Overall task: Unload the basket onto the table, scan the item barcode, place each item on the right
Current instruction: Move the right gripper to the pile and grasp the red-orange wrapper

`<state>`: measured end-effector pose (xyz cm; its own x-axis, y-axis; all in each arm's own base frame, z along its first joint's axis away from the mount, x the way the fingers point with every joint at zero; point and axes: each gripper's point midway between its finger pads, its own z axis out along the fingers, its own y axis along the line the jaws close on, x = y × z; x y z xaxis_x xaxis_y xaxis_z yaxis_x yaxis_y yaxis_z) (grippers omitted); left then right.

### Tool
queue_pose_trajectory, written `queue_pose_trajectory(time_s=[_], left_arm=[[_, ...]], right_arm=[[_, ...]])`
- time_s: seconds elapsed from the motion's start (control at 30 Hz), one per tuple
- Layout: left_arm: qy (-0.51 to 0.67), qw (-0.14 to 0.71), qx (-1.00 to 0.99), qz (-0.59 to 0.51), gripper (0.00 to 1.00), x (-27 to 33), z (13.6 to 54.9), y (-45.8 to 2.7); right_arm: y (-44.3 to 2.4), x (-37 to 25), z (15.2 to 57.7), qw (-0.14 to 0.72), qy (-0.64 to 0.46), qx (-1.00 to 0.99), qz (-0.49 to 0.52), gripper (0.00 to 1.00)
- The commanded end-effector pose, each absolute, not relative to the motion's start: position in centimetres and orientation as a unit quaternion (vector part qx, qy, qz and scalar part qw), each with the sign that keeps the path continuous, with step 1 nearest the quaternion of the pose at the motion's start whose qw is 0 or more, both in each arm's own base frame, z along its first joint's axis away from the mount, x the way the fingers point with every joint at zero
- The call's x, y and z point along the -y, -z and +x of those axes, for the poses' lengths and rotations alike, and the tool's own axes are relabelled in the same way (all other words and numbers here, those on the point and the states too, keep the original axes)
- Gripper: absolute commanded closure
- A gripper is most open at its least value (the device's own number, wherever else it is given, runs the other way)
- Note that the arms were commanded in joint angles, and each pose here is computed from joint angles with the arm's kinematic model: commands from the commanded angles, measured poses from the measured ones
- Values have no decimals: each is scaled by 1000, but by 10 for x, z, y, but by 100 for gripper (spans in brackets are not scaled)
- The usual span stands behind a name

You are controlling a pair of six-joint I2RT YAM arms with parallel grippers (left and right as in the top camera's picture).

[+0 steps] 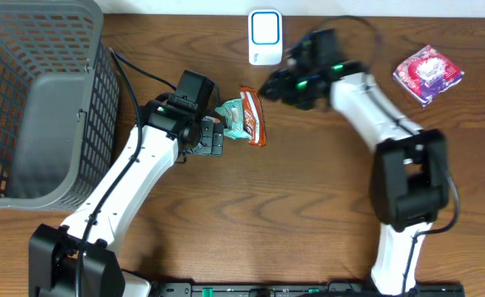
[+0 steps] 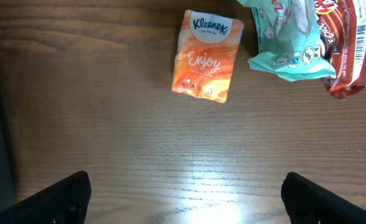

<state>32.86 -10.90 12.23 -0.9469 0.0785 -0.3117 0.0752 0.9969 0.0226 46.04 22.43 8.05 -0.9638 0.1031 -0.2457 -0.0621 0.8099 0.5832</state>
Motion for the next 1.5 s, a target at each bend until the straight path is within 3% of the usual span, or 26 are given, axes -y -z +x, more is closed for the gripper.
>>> queue_pose_trajectory(time_s=[0.0, 0.1, 0.27, 0.8, 0.93, 1.0, 1.2, 1.47], left_arm=[[-5, 160, -987, 35, 2, 110, 329, -124], [-5, 160, -987, 35, 2, 109, 329, -124], [-5, 160, -987, 35, 2, 109, 329, -124], [-5, 160, -987, 35, 2, 110, 329, -124], [-5, 160, -987, 35, 2, 110, 329, -124], [-5, 160, -987, 35, 2, 109, 329, -124], [-5, 160, -987, 35, 2, 110, 329, -124], [-5, 160, -987, 35, 2, 110, 329, -124]], right_arm=[[-73, -225, 460, 205, -140, -969, -12, 27], [-68, -228, 453, 218, -86, -972, -14, 32], [-55, -241, 440, 196, -81, -977, -32, 50], [-7, -250, 414, 154, -37, -984, -84, 63], [-6, -248, 413, 152, -34, -984, -84, 83], [-7, -243, 414, 153, -22, -985, -81, 99], [-21, -205, 414, 148, 29, -988, -45, 99], [-75, -125, 409, 166, 149, -975, 12, 99]])
